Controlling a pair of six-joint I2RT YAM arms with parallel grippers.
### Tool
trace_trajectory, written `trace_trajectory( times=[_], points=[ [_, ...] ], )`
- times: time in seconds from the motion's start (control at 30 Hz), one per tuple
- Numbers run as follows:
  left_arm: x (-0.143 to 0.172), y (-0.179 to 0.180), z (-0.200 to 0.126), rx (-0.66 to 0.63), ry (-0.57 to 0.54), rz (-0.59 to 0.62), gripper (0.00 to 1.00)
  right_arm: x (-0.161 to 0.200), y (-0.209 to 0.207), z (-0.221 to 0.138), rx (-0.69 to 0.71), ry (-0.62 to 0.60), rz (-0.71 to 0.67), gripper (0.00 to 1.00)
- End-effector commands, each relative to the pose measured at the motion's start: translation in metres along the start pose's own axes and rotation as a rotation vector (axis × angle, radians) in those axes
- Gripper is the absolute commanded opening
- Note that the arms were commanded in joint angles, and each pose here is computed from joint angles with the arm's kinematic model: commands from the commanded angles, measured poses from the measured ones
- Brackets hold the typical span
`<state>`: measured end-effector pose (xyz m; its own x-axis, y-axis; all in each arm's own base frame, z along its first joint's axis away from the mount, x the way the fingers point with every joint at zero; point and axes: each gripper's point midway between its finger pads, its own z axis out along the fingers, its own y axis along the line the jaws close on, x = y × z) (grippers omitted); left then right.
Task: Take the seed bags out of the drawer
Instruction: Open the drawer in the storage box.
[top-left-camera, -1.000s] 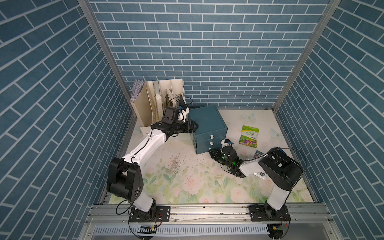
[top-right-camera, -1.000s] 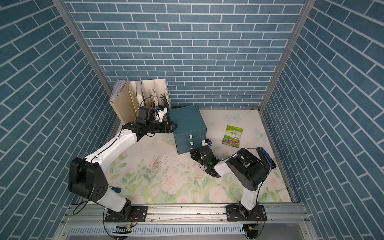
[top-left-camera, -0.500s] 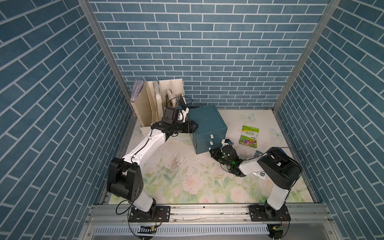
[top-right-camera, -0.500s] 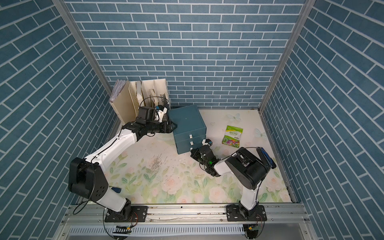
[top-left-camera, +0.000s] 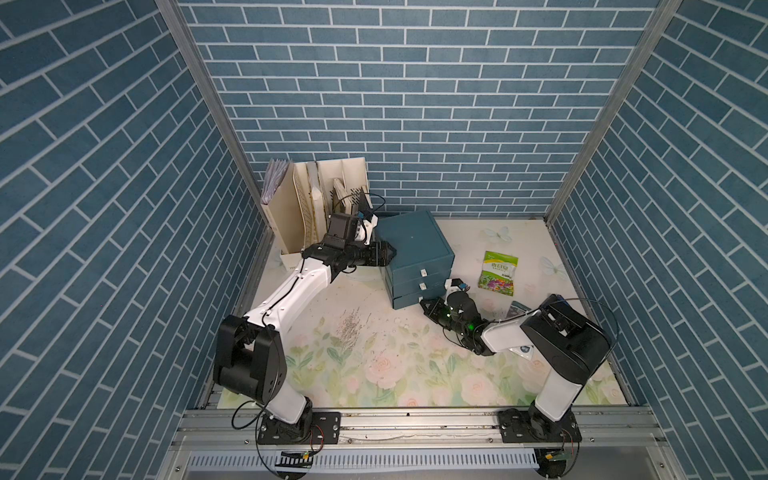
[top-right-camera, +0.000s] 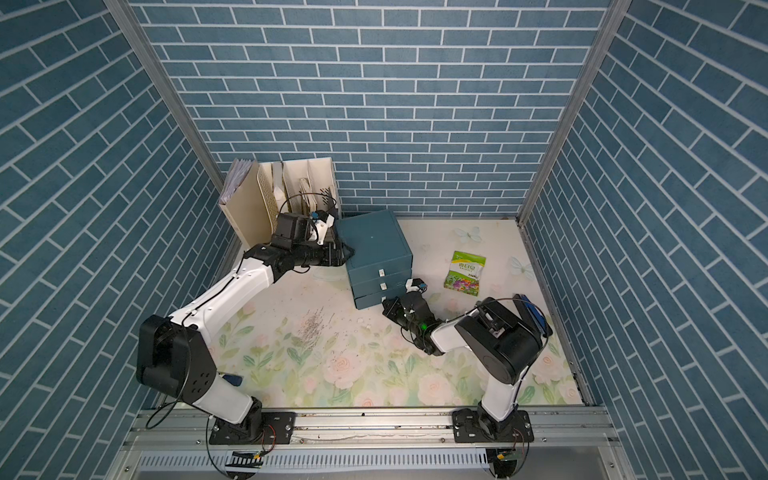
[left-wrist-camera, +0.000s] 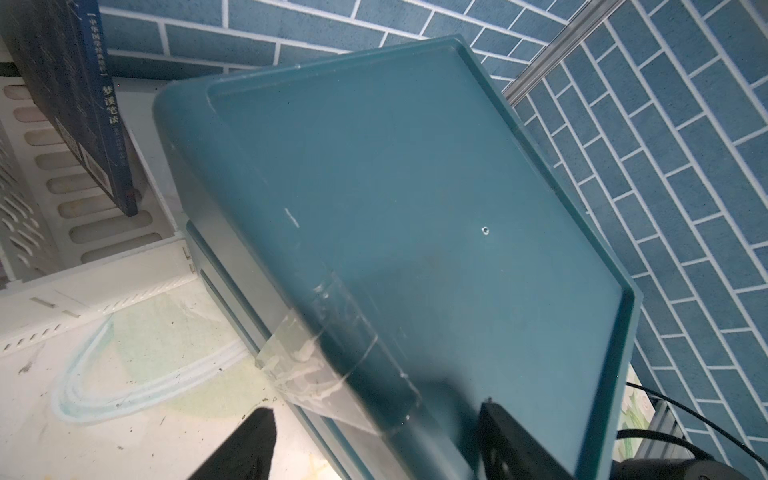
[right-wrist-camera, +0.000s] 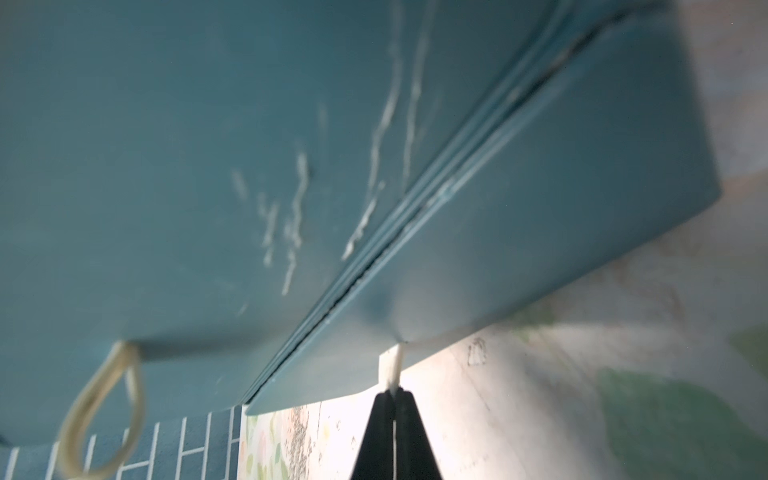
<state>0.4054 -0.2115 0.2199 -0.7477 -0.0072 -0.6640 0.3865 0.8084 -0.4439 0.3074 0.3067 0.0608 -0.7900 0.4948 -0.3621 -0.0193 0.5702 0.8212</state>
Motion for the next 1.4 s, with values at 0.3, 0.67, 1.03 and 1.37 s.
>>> trace_trajectory(
  times=[0.3, 0.67, 1.03, 1.37],
  points=[
    [0.062, 0.041, 0.008, -0.144, 0.209, -0.06, 0.81, 0.021, -0.003, -0.026, 0.015, 0.061, -0.023, 0.0],
    [0.063, 0.041, 0.007, -0.143, 0.21, -0.06, 0.8, 0.042, -0.012, -0.053, 0.06, 0.119, -0.042, 0.0],
    [0.063, 0.041, 0.008, -0.139, 0.212, -0.06, 0.81, 0.07, -0.02, -0.084, 0.09, 0.218, -0.065, 0.0],
    [0.063, 0.04, 0.008, -0.136, 0.212, -0.059, 0.8, 0.076, -0.023, -0.104, 0.11, 0.243, -0.068, 0.0]
  ],
)
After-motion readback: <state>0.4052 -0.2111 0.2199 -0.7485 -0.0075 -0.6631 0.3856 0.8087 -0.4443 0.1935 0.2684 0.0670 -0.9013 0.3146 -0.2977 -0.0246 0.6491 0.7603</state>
